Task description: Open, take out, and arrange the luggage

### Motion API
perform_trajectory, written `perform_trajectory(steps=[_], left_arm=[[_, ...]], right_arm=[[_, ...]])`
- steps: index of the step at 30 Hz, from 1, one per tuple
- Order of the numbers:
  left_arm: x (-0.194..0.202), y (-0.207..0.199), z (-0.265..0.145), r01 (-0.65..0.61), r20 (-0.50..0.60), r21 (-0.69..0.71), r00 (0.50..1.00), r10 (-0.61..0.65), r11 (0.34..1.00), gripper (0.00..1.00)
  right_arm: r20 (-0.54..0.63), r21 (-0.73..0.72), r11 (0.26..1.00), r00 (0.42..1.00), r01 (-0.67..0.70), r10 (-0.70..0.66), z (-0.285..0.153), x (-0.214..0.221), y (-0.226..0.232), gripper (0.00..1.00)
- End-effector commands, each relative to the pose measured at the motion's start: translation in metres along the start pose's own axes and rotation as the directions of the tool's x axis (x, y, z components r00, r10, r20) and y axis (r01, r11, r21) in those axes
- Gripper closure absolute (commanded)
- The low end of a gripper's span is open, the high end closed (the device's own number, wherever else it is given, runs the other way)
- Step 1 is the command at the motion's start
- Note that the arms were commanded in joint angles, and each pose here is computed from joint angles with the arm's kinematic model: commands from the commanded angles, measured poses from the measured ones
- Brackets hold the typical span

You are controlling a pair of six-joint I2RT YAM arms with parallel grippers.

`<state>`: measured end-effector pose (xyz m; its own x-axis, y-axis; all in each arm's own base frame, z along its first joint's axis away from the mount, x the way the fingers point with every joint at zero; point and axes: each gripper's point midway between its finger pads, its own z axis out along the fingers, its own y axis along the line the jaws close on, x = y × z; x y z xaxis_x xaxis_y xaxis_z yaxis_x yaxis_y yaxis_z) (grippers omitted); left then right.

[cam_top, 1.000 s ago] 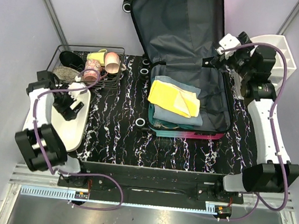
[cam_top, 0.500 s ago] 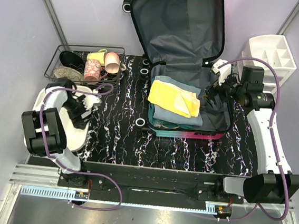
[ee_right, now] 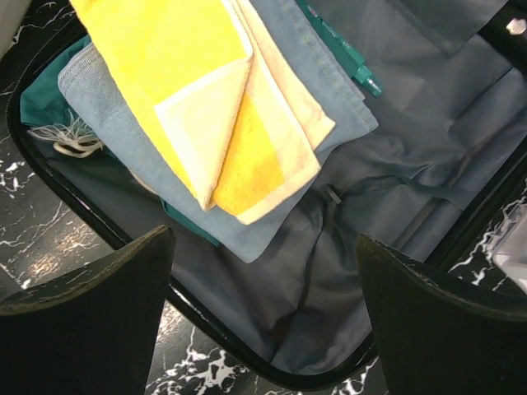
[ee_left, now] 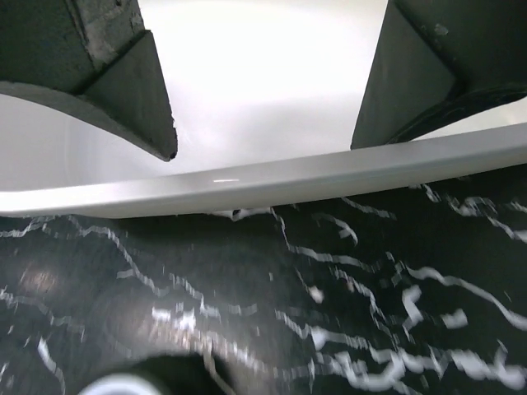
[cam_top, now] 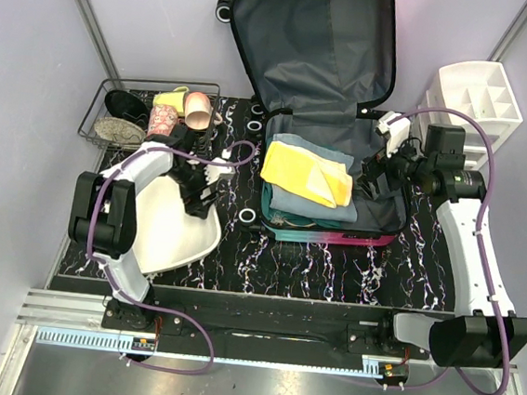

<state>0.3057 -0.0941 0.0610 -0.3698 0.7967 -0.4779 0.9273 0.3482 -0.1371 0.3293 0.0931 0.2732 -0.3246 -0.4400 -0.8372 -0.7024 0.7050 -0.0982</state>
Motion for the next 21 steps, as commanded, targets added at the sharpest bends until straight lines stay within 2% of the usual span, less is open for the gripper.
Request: perform_trajectory(steps=[1, 5, 6, 7, 9, 10, 12, 13, 14, 15, 16, 17, 18, 21], left_arm=[[-0.060, 0.014, -0.011, -0.042, 0.146, -0.026, 0.988, 0.045, 0.999, 0.07], [-0.094, 0.003, -0.040, -0.040, 0.217, -0.023, 0.975, 0.044, 0.999, 0.06], [-0.108, 0.001, -0.059, -0.036, 0.250, -0.040, 0.967, 0.045, 0.999, 0.05], [-0.117, -0.003, -0.068, 0.019, 0.277, -0.037, 0.961, -0.008, 0.999, 0.04], [-0.139, -0.003, -0.092, 0.062, 0.346, -0.063, 0.938, -0.037, 0.996, 0.03], [-0.150, -0.010, -0.098, 0.125, 0.387, -0.020, 0.916, -0.108, 0.992, 0.02], [-0.174, -0.005, -0.110, 0.189, 0.477, -0.009, 0.864, -0.162, 0.982, 0.02], [-0.184, -0.012, -0.112, 0.295, 0.503, 0.086, 0.812, -0.297, 0.952, 0.02], [-0.197, -0.009, -0.114, 0.308, 0.544, 0.111, 0.777, -0.317, 0.945, 0.02], [-0.204, -0.010, -0.112, 0.341, 0.551, 0.168, 0.745, -0.375, 0.925, 0.02], [-0.213, -0.015, -0.111, 0.409, 0.541, 0.251, 0.692, -0.477, 0.877, 0.02], [-0.221, -0.011, -0.108, 0.405, 0.566, 0.267, 0.669, -0.482, 0.874, 0.03], [-0.225, -0.010, -0.107, 0.459, 0.560, 0.297, 0.626, -0.542, 0.837, 0.05], [-0.232, -0.002, -0.090, 0.523, 0.563, 0.269, 0.596, -0.572, 0.809, 0.10]], right_arm=[[-0.014, -0.034, 0.993, 0.994, -0.113, 0.113, 0.004, 0.006, 0.010, 0.00], [-0.049, -0.011, 0.982, 0.981, -0.189, 0.188, 0.011, 0.018, 0.007, 0.00], [-0.058, -0.008, 0.976, 0.975, -0.217, 0.216, 0.012, 0.021, 0.008, 0.00], [-0.066, -0.006, 0.973, 0.971, -0.230, 0.229, 0.014, 0.023, 0.009, 0.00], [-0.076, -0.003, 0.963, 0.960, -0.269, 0.268, 0.016, 0.027, 0.010, 0.00], [-0.075, -0.008, 0.960, 0.957, -0.281, 0.279, 0.017, 0.027, 0.011, 0.00], [-0.079, -0.012, 0.951, 0.948, -0.310, 0.308, 0.019, 0.029, 0.013, 0.00], [-0.076, -0.010, 0.949, 0.947, -0.315, 0.314, 0.019, 0.028, 0.013, 0.00], [-0.075, -0.005, 0.947, 0.944, -0.322, 0.321, 0.019, 0.029, 0.012, 0.00], [-0.073, -0.002, 0.943, 0.941, -0.331, 0.330, 0.020, 0.029, 0.012, 0.00], [-0.073, 0.012, 0.942, 0.940, -0.334, 0.334, 0.019, 0.030, 0.010, 0.00], [-0.078, 0.019, 0.941, 0.938, -0.339, 0.339, 0.020, 0.032, 0.010, 0.00], [-0.078, 0.029, 0.938, 0.935, -0.346, 0.347, 0.020, 0.033, 0.009, 0.00], [-0.083, 0.051, 0.933, 0.929, -0.357, 0.361, 0.020, 0.035, 0.006, 0.00]])
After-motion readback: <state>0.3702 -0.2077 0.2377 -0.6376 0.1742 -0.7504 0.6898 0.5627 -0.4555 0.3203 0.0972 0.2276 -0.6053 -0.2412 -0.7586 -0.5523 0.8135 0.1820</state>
